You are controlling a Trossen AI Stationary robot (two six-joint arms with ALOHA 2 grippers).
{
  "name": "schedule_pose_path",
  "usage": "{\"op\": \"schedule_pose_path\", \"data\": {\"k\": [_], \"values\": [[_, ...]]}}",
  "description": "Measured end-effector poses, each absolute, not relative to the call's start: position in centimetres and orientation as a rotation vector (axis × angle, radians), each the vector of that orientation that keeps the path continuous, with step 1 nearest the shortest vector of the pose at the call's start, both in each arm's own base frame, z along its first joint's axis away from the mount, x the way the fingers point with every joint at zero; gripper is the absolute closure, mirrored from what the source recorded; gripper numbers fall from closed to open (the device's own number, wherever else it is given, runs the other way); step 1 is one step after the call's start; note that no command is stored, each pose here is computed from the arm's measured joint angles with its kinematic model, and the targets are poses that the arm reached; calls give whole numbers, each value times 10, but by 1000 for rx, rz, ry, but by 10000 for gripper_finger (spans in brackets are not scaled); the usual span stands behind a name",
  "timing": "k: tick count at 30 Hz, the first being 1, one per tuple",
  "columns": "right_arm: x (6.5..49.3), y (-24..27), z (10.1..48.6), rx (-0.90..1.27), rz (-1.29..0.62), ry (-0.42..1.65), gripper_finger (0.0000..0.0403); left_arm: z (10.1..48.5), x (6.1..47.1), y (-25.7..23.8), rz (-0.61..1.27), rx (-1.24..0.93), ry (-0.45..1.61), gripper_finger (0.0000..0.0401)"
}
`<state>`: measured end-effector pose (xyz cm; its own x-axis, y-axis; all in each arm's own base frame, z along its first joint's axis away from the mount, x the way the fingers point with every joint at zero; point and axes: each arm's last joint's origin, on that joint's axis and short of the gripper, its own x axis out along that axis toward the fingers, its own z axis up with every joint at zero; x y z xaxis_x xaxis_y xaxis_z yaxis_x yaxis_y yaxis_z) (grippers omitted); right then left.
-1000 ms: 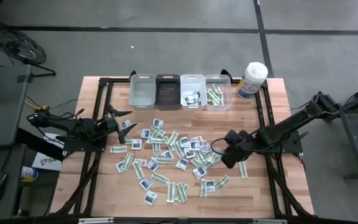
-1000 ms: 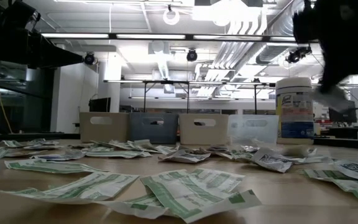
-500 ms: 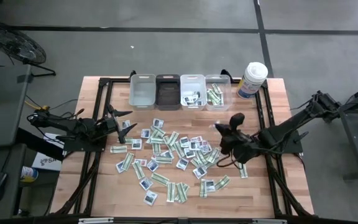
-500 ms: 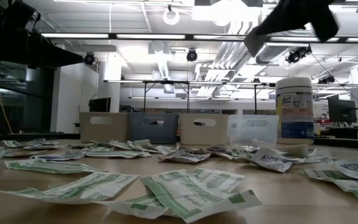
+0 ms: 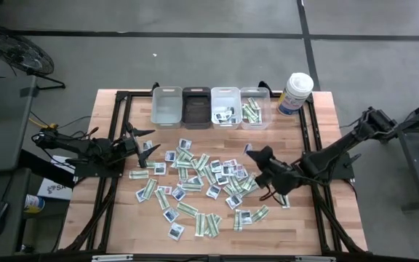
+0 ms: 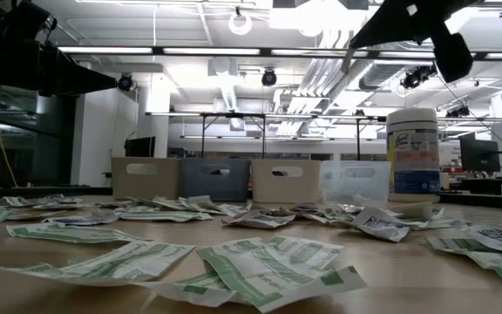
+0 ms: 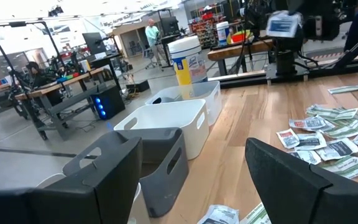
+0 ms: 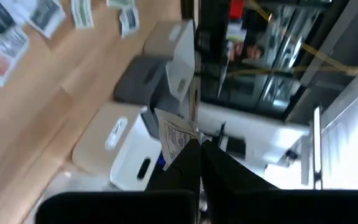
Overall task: Pick & Place First Aid Supplies
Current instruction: Put the blue alcohol pad into the black bin
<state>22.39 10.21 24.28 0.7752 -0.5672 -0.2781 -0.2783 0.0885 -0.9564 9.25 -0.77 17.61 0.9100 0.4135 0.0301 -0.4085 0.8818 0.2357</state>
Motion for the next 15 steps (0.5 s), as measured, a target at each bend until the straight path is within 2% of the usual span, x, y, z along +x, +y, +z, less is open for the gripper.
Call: {"op": "schedule_pose_path", "data": {"k": [3,8,15], "values": [[223,109,237,-1505,-200,610,403,176,92,-8,428,240,21,121],[221,118,235,-1365,-211,348,403,176,92,-8,429,240,21,121],[220,118,246,-1263,-265,239,403,176,93,-8,428,241,21,121]]}}
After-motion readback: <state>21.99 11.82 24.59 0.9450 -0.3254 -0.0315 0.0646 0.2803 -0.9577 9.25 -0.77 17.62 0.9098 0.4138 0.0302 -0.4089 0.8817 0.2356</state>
